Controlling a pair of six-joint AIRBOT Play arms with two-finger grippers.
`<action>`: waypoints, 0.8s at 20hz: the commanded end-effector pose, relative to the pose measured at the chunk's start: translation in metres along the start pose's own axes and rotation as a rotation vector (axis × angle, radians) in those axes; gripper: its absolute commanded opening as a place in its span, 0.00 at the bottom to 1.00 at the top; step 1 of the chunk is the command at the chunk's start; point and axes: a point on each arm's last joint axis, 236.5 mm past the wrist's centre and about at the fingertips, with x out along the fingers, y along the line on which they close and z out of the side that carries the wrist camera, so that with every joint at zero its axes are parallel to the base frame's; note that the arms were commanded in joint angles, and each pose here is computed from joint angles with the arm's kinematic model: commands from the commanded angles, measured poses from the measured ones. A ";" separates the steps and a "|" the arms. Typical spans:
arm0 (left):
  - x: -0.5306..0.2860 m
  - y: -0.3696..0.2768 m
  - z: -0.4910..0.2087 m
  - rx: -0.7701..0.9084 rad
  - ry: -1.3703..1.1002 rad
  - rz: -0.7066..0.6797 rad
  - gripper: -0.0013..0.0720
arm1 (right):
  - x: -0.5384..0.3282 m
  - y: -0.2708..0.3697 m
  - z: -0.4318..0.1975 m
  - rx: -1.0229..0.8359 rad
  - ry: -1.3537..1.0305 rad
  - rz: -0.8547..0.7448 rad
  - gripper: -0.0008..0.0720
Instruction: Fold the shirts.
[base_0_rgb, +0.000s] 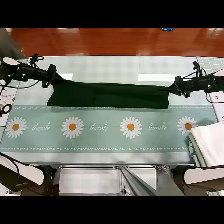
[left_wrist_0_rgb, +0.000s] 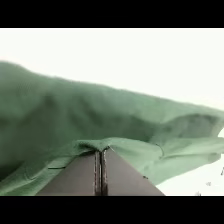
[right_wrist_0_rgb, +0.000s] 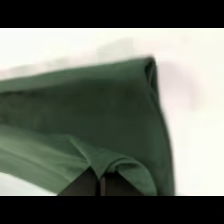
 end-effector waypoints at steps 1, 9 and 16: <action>0.012 0.003 0.014 0.030 -0.032 -0.001 0.04 | 0.010 -0.003 0.013 0.018 -0.019 0.007 0.04; -0.030 0.011 -0.018 0.085 0.161 0.040 0.71 | -0.034 0.004 0.028 0.008 -0.070 -0.017 0.58; -0.169 -0.027 -0.001 0.269 -0.339 0.117 0.71 | -0.170 -0.056 0.004 0.085 -0.316 -0.182 0.58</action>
